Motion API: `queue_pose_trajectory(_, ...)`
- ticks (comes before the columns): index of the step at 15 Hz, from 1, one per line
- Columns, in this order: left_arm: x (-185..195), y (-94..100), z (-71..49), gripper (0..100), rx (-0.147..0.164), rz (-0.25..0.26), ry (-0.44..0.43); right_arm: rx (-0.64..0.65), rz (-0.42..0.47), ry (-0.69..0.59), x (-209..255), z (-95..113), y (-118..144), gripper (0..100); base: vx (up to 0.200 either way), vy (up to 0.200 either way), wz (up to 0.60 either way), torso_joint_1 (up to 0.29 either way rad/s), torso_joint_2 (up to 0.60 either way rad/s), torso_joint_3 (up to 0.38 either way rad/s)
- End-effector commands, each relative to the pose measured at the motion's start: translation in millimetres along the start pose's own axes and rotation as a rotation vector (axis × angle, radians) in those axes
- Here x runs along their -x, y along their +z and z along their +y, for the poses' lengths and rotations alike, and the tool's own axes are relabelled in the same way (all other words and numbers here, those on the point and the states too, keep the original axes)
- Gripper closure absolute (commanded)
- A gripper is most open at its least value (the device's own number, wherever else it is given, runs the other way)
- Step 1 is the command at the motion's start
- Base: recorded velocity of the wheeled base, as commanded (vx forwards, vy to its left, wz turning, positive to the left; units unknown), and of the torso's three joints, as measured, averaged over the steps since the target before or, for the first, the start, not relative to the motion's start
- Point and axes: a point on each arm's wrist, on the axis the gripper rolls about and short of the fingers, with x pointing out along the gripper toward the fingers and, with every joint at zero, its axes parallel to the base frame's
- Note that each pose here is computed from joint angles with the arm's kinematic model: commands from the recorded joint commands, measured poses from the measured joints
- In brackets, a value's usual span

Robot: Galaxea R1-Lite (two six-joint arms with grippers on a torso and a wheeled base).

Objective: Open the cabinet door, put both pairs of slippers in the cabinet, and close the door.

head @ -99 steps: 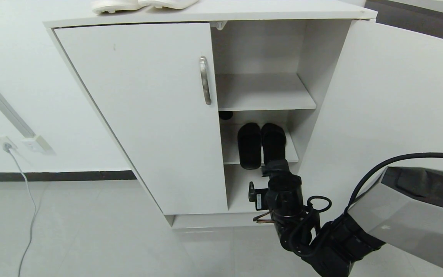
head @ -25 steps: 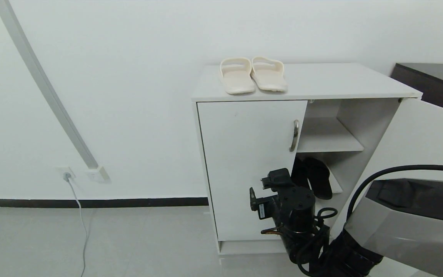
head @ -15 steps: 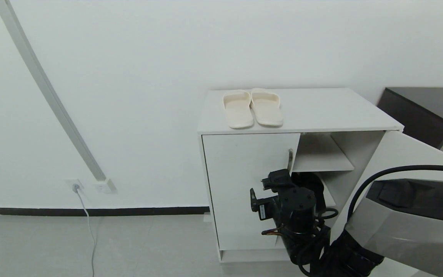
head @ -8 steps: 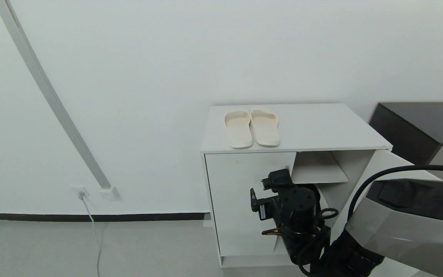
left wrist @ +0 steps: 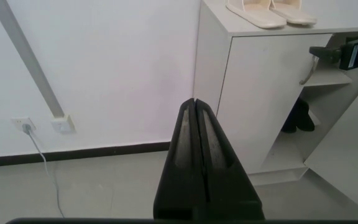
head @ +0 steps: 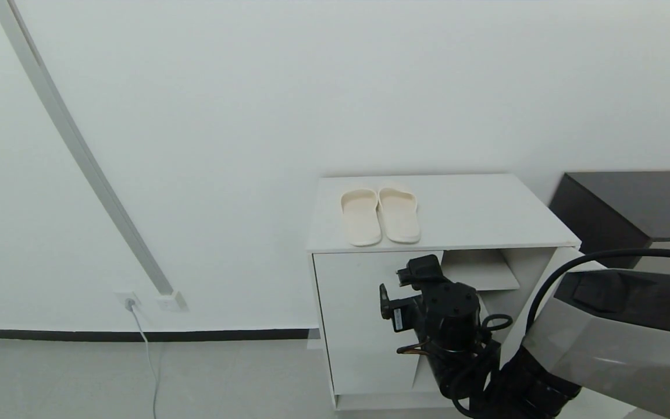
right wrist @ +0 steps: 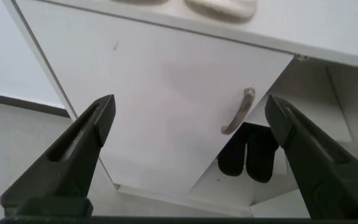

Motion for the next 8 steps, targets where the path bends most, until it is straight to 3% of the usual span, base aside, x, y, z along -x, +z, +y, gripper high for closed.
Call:
queue_pose_trajectory(1, 0.0, -0.1, 0.0, 100, 0.0, 0.0, -0.001, -0.006, -0.006, -0.005, -2.1, -2.2, 0.8, 0, 0.0, 0.0, 0.0, 0.11, -0.25, -0.124)
queue_pose_trajectory(5, 0.0, -0.1, -0.1, 100, -0.006, 0.0, -0.003, 0.005, -0.065, 0.038, -1.6, -1.8, 10.1, 0, 0.0, 0.0, 0.0, 0.0, 0.0, 0.0)
queue_pose_trajectory(8, 0.0, -0.1, -0.1, 100, -0.007, 0.0, -0.003, -0.018, -0.058, 0.039, -9.5, 3.3, 36.6, 0, 0.0, 0.0, 0.0, 0.0, 0.0, 0.0)
